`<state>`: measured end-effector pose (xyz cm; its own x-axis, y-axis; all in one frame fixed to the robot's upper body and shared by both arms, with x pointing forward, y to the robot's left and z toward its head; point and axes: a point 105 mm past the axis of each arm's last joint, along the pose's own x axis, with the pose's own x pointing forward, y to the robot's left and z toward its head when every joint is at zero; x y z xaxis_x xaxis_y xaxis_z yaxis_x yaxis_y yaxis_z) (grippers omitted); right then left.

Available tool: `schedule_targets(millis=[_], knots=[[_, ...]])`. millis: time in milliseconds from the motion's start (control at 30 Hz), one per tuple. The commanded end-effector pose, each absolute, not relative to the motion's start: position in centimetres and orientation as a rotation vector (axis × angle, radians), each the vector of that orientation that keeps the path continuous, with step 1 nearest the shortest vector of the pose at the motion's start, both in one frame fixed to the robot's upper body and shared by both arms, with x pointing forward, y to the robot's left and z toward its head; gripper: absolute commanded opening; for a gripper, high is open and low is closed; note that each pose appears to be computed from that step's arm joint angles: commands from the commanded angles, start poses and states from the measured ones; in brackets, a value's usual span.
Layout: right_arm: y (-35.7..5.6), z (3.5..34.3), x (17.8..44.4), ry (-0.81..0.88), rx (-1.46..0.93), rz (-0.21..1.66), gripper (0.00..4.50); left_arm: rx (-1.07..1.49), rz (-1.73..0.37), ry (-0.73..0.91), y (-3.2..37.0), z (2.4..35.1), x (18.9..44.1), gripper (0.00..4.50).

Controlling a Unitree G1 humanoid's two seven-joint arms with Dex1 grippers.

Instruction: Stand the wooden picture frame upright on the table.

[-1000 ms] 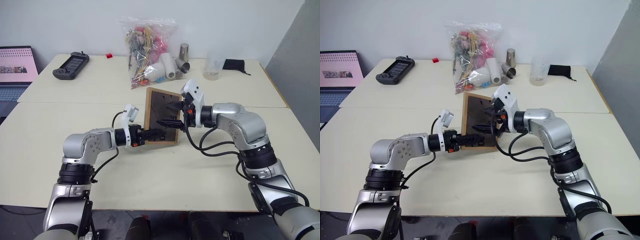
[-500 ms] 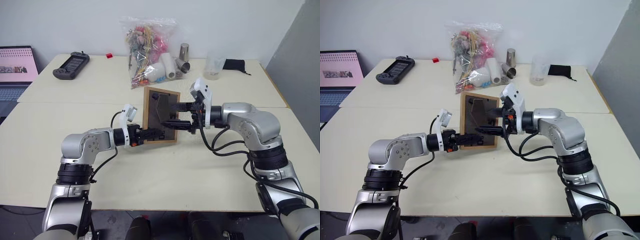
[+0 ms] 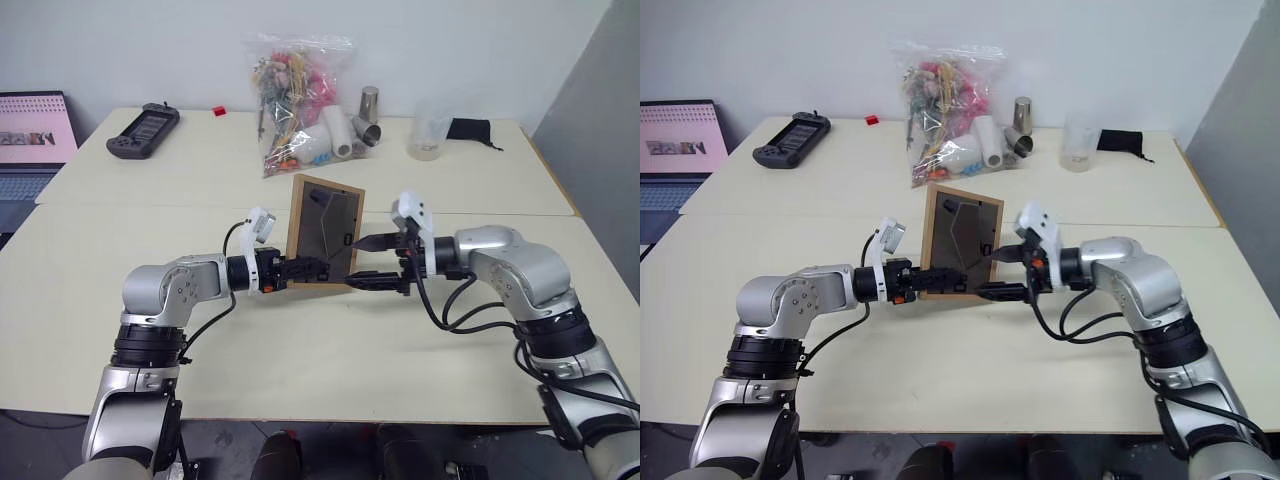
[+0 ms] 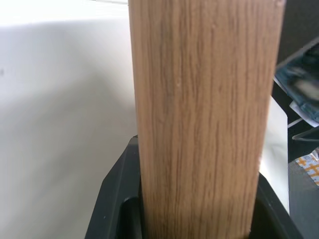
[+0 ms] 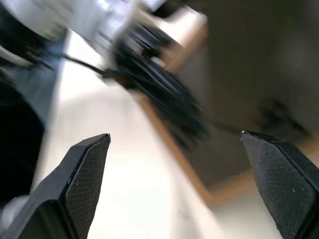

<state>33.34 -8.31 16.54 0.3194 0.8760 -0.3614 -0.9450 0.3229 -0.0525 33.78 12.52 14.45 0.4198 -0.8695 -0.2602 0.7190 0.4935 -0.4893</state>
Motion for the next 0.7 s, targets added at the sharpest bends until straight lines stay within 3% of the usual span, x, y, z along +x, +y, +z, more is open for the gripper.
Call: schedule_targets(millis=[33,300,433,700], knots=[[-11.0,16.6,33.9,0.172,-0.467,1.151,4.45,-0.388,-1.06,0.5,12.9,16.7,33.0,1.23],[-11.9,17.7,35.7,-0.398,-1.03,0.916,4.45,-0.755,-1.121,0.736,13.4,16.4,30.3,1.23],[-9.0,18.4,34.0,-0.795,-1.286,0.918,4.45,-0.86,-1.148,0.78,13.1,16.0,29.6,1.23],[-6.1,18.0,34.1,-1.015,-1.365,0.9,4.45,-0.841,-1.191,0.813,12.0,16.2,28.2,1.23]])
